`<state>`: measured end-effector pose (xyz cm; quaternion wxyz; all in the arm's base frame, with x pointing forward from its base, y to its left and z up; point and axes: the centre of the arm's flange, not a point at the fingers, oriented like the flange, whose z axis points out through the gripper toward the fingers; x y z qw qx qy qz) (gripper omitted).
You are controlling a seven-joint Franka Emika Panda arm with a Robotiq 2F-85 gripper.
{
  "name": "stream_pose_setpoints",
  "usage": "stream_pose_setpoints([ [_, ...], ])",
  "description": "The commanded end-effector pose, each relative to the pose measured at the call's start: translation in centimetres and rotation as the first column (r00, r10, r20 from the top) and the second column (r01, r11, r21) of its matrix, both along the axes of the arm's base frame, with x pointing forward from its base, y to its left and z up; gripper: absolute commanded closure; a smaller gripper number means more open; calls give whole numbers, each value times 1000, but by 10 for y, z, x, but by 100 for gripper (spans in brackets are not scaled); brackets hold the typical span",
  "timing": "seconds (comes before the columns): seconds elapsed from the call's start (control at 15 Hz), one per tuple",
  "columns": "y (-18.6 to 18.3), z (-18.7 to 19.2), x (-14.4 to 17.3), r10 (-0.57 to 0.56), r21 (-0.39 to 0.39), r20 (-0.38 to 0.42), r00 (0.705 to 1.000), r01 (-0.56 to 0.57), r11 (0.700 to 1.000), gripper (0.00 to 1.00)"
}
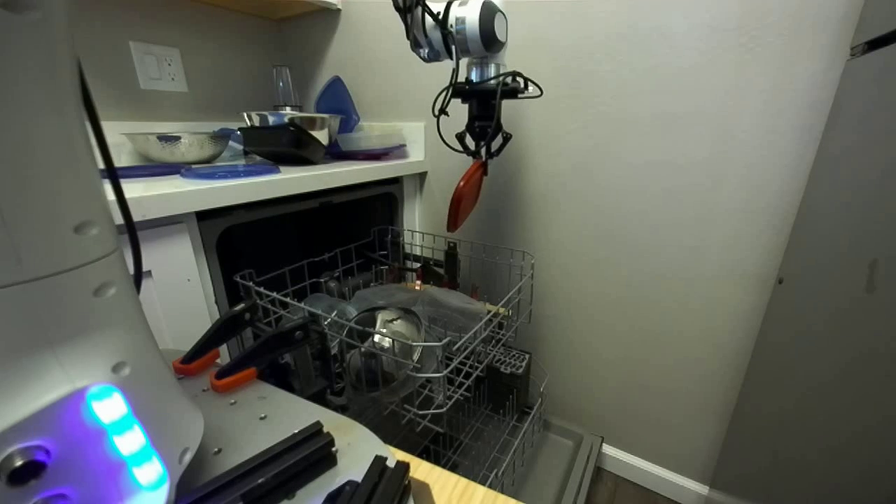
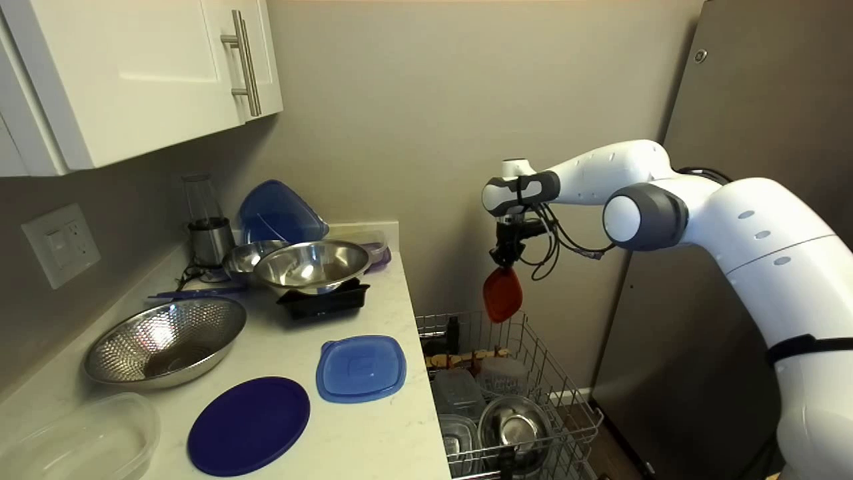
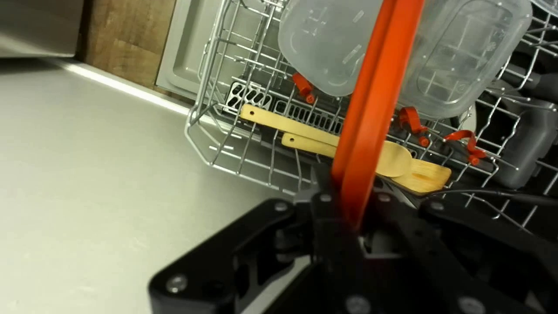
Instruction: Remove the red lid from the dishwasher and place it on the counter.
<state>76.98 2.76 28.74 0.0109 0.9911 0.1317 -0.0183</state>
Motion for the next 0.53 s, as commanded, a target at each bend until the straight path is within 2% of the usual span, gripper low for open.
stream_pose_setpoints([
  [0.0, 32, 54, -11, 98, -120, 25, 995, -94, 988, 97],
  [0.33, 55, 110, -8, 158, -232, 80, 984, -136, 963, 97],
  [0.47, 46, 134, -7, 121, -258, 50, 991, -104, 961, 97],
])
